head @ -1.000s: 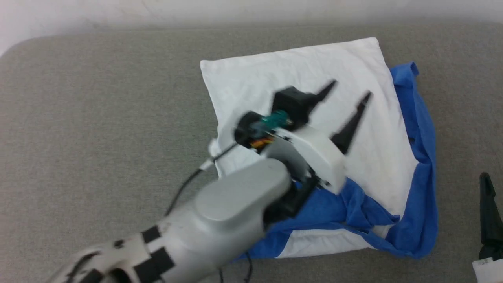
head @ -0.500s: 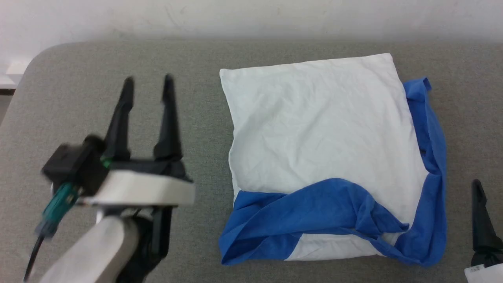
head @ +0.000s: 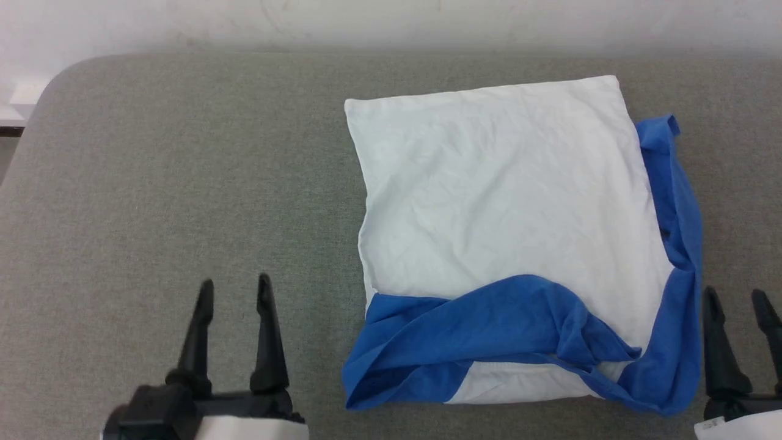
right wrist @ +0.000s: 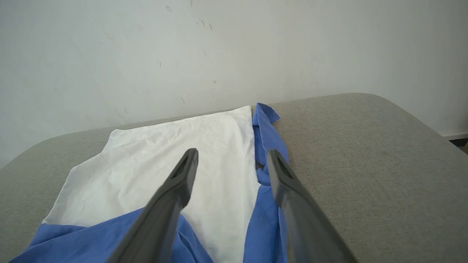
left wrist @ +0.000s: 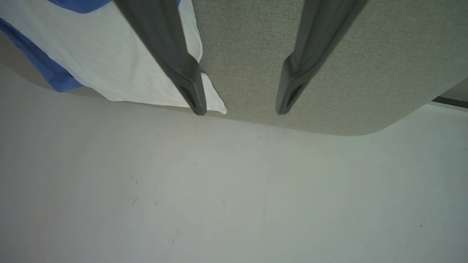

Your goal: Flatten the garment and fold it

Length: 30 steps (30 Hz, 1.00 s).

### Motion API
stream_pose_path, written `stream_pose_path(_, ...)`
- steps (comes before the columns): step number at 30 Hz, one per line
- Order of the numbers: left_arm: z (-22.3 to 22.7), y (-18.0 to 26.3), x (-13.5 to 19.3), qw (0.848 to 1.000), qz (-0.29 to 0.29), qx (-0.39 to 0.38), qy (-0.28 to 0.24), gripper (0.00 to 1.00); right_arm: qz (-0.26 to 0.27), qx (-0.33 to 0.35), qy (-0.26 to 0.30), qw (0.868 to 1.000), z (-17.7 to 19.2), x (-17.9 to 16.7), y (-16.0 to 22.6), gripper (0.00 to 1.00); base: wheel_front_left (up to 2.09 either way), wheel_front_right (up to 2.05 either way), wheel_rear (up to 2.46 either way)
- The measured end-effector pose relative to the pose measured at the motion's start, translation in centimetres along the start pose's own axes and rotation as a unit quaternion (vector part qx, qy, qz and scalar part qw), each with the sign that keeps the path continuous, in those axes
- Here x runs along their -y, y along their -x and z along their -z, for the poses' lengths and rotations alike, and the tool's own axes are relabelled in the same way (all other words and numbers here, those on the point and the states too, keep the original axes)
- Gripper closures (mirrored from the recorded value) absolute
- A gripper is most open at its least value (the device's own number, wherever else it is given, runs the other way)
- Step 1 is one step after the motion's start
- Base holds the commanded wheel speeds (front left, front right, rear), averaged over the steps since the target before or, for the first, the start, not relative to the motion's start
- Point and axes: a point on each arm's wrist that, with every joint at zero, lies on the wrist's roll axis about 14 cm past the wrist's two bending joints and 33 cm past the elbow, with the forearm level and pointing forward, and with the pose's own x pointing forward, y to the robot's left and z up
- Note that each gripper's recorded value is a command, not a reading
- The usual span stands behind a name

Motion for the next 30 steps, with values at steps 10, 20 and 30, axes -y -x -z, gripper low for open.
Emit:
stream_pose_path(10,1.6,0.4,-0.9,1.000,-0.004,-0.011,0.016,0.00,0.006,-0.007,-0.003,1.000,0.5,0.3,0.4,0.00,0.00,0.00,0.00)
stream_pose_path(20,2.3,-1.7,-0.3,1.000,-0.004,-0.003,0.021,0.00,-0.070,0.066,0.046,0.994,-9.7,1.0,-8.0,0.00,0.00,0.00,0.00)
stream_pose_path(30,3.5,-4.5,1.0,1.000,0.002,0.002,0.015,0.00,-0.068,-0.026,0.073,0.995,-14.1,2.8,-19.5,0.00,0.00,0.00,0.00)
